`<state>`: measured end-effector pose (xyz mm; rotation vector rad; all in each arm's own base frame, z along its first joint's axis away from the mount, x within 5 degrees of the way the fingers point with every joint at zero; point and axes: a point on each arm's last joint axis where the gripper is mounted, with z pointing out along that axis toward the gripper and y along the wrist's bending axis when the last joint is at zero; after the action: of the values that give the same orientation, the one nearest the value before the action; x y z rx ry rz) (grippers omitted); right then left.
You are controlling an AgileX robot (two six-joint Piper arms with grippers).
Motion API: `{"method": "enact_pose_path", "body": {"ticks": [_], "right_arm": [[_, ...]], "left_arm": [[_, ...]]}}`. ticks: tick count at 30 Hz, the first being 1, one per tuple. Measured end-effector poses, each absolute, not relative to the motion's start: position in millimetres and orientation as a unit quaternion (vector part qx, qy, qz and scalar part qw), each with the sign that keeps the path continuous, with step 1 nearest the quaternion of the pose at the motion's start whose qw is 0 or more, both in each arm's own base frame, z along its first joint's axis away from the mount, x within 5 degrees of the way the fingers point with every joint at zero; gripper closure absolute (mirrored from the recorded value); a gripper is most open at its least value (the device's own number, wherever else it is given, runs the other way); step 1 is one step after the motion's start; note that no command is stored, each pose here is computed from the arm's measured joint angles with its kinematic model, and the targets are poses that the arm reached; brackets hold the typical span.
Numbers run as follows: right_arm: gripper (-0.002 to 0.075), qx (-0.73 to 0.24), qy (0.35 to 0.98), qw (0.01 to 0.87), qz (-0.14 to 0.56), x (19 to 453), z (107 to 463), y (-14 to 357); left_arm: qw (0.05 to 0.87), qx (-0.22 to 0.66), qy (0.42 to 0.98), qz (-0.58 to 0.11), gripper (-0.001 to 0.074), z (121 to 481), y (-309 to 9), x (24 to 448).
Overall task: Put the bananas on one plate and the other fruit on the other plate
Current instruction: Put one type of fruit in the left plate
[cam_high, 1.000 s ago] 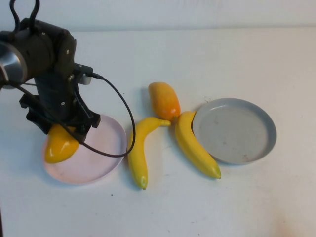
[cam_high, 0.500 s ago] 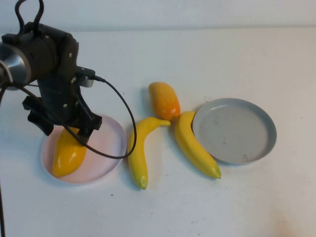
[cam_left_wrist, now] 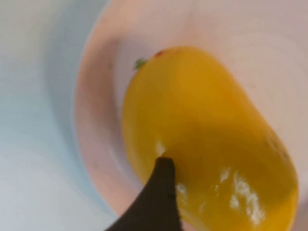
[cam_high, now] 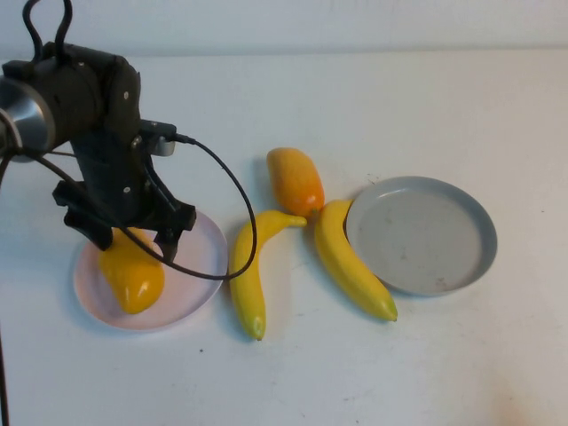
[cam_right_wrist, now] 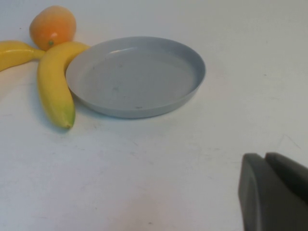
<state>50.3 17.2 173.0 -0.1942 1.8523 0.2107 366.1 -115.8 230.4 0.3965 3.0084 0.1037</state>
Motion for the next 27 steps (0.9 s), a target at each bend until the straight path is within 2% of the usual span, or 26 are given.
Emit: {"method": "enact_pose_path", "body": {"ticks": [4, 10, 18, 23, 27], "right_arm": [[0.0743, -0.084, 0.796, 0.592, 0.091, 50, 173, 17], [0.0743, -0.084, 0.796, 0.592, 0.091, 50, 173, 17], [0.0743, -0.084, 0.796, 0.592, 0.091, 50, 173, 17], [0.0743, -0.085, 0.797, 0.591, 0.090, 50, 173, 17], [0.0743, -0.188, 0.796, 0.576, -0.007, 49, 168, 14]], "left_arm": [[0.052, 0.135, 0.989, 0.010, 0.0066, 230, -123, 364], [0.078, 0.170, 0.982, -0.003, 0.0066, 238, -150, 361], [0.176, 0.200, 0.963, -0.042, 0.0066, 279, -196, 365], [0.226, 0.181, 0.954, -0.071, 0.0066, 291, -207, 371], [0.229, 0.156, 0.957, -0.084, 0.0066, 282, -212, 377]]}}
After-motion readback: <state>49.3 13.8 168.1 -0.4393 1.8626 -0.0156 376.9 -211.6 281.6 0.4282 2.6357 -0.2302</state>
